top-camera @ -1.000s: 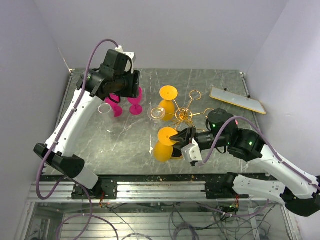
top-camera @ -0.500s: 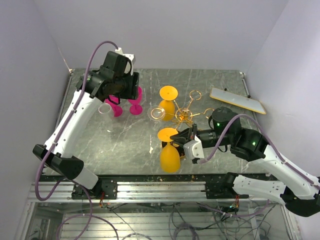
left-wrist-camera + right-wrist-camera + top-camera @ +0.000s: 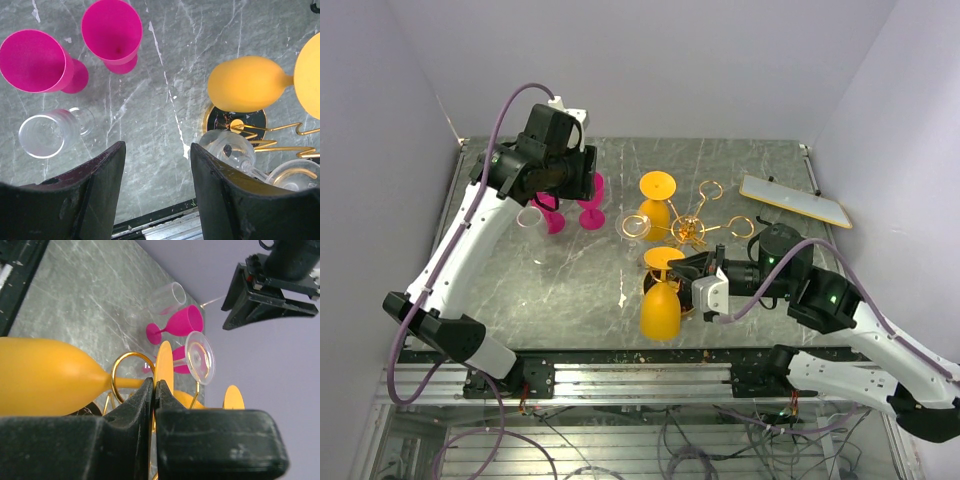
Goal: Take the wine glass off the wine glass rack
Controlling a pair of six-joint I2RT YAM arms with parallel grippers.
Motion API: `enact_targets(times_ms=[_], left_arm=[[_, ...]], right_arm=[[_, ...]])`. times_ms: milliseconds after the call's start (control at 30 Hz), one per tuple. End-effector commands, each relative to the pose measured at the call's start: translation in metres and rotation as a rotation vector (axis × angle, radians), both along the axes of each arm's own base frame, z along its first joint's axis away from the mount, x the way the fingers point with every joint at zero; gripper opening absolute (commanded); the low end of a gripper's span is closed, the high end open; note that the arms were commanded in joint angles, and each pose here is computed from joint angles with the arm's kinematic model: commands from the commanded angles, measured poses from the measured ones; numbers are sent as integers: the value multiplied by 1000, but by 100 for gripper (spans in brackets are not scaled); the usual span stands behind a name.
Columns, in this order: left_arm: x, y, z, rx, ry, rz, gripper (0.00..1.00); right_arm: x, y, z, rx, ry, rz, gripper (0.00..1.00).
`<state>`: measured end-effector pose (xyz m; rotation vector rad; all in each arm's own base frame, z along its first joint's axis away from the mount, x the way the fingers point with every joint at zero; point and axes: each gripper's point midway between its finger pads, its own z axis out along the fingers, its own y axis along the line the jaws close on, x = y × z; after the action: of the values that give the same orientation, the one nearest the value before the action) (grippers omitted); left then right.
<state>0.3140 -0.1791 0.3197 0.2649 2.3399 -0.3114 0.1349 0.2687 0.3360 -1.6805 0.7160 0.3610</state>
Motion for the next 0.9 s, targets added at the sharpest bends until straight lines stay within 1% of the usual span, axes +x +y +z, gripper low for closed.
enact_targets(times_ms=[0, 300, 367, 400, 533, 633, 867], left_arm=[[-3, 0, 11, -20, -38, 6, 65], [-8, 4, 26, -49, -82, 14, 68], [-10, 5, 30, -58, -95, 16, 69], [-11, 6, 32, -63, -102, 18, 69], [-15, 9, 37, -82, -128, 29, 73], [-19, 11, 42, -117, -159, 40, 76], [-43, 11, 66, -272, -284, 13, 82]], right_arm=[[15, -2, 6, 55, -7, -96, 0], [34, -4, 19, 100, -56, -189, 0], [35, -4, 24, 120, -68, -190, 0], [36, -2, 15, 108, -64, -191, 0], [36, 5, 15, 111, -79, -159, 0], [35, 12, 20, 130, -81, -139, 0], [26, 26, 35, 205, -44, -66, 0]])
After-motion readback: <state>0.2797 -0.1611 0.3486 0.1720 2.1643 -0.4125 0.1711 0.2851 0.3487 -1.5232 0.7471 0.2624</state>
